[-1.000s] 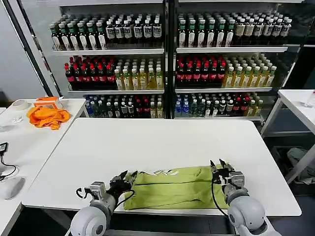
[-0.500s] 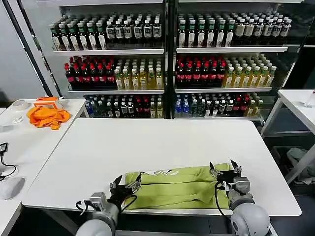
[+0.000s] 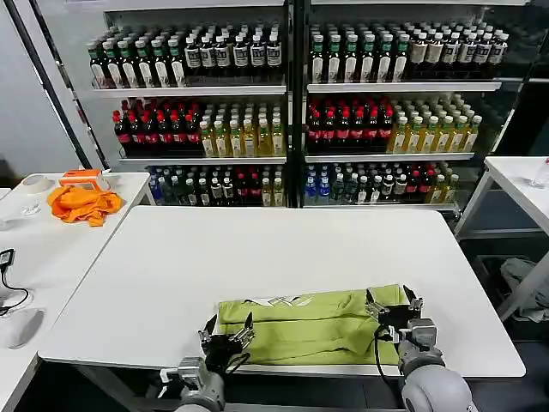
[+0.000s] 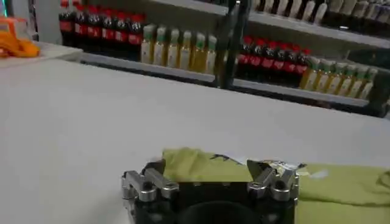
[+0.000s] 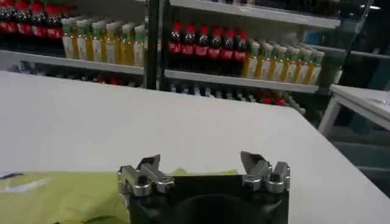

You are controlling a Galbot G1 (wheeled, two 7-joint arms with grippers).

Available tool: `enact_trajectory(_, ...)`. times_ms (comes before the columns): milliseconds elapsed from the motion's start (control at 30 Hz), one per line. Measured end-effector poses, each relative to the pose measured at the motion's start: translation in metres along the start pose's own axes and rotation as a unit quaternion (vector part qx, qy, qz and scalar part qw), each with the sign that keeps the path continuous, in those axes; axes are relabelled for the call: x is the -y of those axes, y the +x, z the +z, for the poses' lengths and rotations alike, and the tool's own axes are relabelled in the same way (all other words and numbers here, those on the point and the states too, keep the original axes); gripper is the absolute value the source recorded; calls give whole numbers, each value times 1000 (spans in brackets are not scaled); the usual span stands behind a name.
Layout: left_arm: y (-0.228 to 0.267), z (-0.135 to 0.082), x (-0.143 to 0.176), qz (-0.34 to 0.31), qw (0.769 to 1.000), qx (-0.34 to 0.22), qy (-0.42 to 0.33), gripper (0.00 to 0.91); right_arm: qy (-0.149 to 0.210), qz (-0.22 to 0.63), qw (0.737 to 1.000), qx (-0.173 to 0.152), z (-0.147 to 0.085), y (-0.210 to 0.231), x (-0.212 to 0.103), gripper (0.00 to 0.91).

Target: Fold and organize the clothes.

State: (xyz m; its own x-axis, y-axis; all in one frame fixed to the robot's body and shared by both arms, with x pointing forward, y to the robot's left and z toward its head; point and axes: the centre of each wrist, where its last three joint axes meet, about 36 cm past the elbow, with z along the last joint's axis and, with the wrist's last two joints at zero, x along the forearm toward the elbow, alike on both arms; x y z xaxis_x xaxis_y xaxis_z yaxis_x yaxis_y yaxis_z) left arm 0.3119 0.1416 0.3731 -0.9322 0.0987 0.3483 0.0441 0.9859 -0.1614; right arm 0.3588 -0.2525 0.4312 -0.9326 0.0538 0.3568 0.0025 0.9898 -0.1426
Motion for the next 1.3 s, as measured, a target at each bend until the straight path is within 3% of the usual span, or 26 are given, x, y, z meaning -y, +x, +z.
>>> enact_trajectory(67, -1, 4, 3, -3, 1000, 4, -4, 71, -1, 1, 1000, 0, 1, 0, 0, 907)
enact_trajectory(533, -10, 24, 2, -31, 998, 25, -42, 71, -2, 5, 1000, -2, 3, -2, -1, 907)
enact_trajectory(567, -10, 25, 1, -33, 998, 26, -43, 312, -2, 5, 1000, -2, 3, -2, -1, 907)
enact_trajectory(600, -10, 26, 0, -35, 998, 27, -44, 816, -3, 4, 1000, -2, 3, -2, -1, 907)
enact_trajectory(633, -10, 26, 0, -37, 998, 28, -45, 907, -3, 4, 1000, -2, 3, -2, -2, 907)
enact_trajectory(1300, 11, 25, -2, -49, 999, 12, -4, 907, -3, 4, 1000, -4, 3, 1, -3, 907)
